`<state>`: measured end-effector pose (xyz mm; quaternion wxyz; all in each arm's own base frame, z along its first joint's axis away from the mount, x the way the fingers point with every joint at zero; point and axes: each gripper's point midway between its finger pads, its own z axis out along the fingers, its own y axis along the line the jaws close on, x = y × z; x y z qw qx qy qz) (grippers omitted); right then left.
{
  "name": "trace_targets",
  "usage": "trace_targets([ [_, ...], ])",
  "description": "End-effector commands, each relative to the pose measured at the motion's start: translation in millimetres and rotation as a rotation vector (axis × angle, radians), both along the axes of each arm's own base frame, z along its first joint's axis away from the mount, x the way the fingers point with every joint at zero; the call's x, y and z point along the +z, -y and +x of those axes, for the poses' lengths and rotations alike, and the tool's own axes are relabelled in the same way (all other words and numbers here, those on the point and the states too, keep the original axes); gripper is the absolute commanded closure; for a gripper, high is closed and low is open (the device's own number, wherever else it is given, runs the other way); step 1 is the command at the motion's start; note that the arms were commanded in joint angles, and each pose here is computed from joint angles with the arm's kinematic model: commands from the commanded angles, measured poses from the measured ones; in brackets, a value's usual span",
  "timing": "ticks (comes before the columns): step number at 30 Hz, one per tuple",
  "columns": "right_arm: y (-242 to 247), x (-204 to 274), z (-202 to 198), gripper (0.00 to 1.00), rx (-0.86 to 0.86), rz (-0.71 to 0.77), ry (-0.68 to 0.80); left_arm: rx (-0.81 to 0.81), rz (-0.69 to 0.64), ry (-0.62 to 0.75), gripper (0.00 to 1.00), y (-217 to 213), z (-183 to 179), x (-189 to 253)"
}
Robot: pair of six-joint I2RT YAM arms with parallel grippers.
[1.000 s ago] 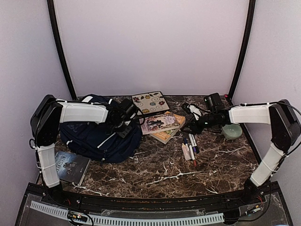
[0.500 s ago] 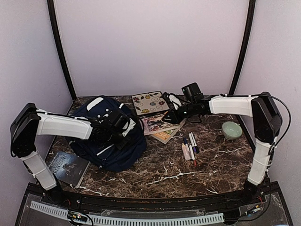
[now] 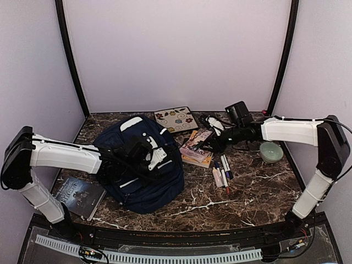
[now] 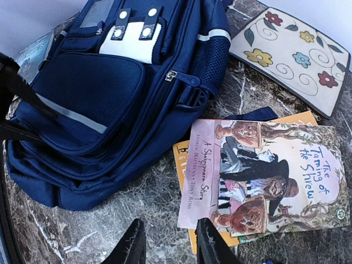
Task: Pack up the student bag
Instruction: Move the student bag to the center of the board, then pick up the book.
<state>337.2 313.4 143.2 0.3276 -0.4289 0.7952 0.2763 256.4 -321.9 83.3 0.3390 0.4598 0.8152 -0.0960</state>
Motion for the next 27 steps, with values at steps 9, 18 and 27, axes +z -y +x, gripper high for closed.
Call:
trace_targets([
  [9, 35, 15, -35, 0.64, 0.048, 0.083, 0.201, -0.147, -0.147, -0.116, 0.49, 18, -64, 51],
  [18, 56, 3, -4, 0.64, -0.089, -0.005, 0.228, -0.042, -0.148, -0.164, 0.61, 43, -45, 17],
  [27, 112, 13, 60, 0.39, -0.455, 0.121, -0.091, 0.039, -0.194, 0.015, 0.39, 93, 21, 66],
])
